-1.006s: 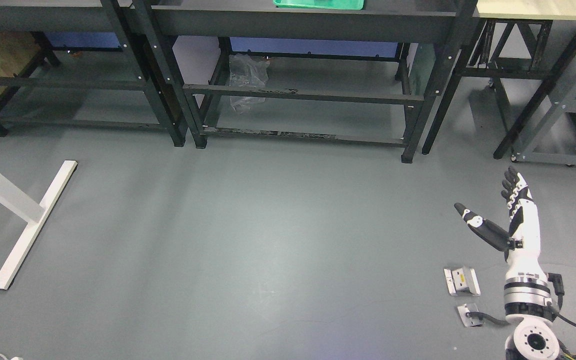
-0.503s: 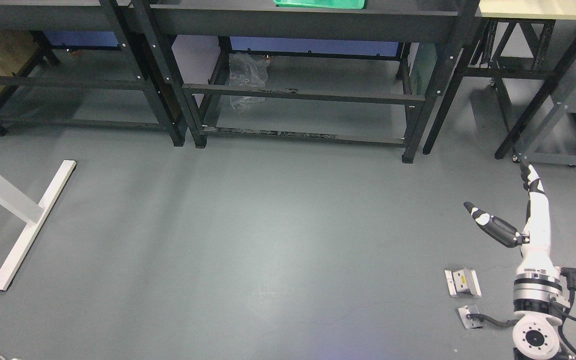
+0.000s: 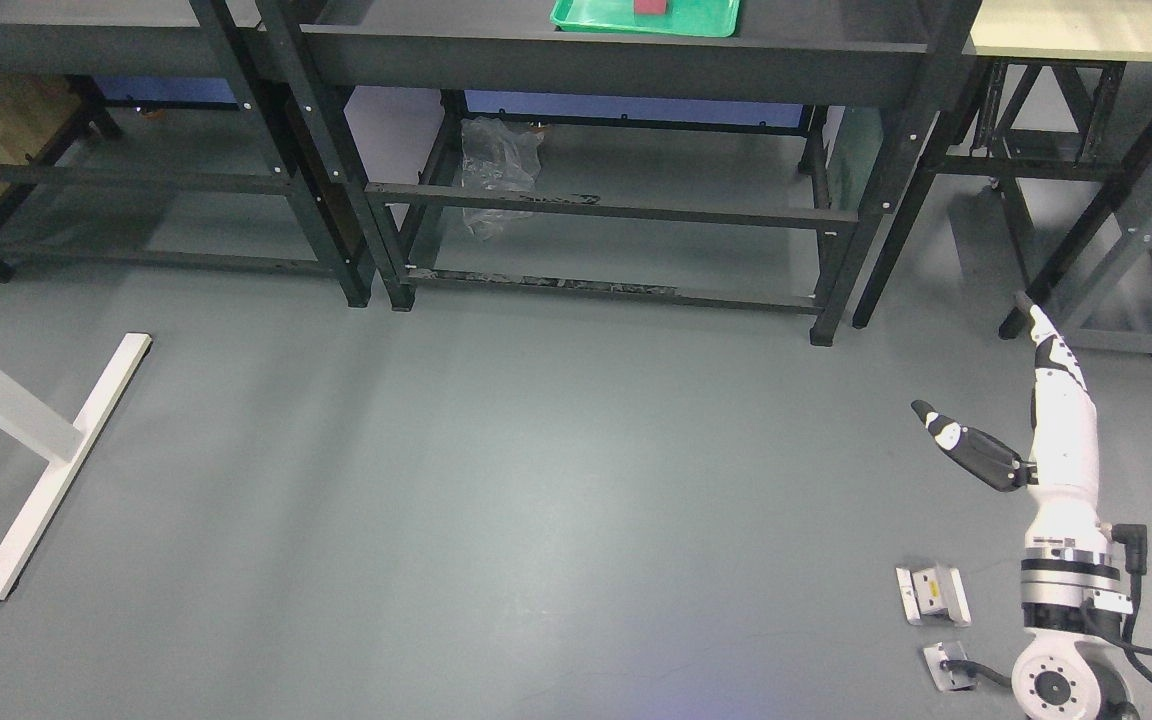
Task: Pick pink block from left shelf to tray
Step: 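Raise the right hand and open its fingers while driving toward the shelf, then approach the green tray on the shelf, moving the right hand toward it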
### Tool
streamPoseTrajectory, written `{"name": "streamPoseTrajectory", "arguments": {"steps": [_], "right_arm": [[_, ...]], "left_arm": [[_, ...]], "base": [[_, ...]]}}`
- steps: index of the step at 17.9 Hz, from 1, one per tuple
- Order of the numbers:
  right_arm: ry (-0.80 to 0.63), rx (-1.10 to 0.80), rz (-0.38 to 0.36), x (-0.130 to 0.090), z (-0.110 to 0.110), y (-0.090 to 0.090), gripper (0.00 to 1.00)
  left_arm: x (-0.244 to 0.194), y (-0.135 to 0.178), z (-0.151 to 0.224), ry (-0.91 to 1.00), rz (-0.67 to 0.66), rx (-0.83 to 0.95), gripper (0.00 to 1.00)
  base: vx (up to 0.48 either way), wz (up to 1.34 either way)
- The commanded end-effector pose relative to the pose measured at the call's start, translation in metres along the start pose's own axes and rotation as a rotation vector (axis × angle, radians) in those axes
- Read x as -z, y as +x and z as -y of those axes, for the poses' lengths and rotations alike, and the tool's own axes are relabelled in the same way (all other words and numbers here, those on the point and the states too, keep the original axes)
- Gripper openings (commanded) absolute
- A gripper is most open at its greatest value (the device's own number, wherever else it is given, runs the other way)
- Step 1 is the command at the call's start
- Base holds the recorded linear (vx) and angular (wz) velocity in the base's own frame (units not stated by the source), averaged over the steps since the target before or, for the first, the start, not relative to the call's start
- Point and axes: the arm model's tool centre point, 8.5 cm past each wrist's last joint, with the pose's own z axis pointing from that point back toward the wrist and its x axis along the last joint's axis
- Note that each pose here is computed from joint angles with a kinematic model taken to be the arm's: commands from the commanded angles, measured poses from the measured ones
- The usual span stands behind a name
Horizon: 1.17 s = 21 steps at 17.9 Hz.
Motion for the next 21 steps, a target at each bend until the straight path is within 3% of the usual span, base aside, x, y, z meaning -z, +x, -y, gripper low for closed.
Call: {"name": "streamPoseTrajectory", "arguments": {"steps": [1, 9, 21], "right_arm": [[0.056, -0.233, 0.066, 0.001, -0.006, 0.008, 1.0], [0.119, -0.294, 0.073, -0.002, -0.021, 0.004, 0.98], [0.109, -0.278, 0.072, -0.001, -0.022, 0.007, 0.99]], "left_arm": [[0.001, 0.021, -0.011, 0.017, 0.041, 0.007, 1.0], [0.001, 0.021, -0.011, 0.017, 0.041, 0.007, 1.0], [0.001, 0.021, -0.011, 0.017, 0.041, 0.007, 1.0]], "base": [[0.12, 0.03], [0.119, 0.01], [0.117, 0.06]]}}
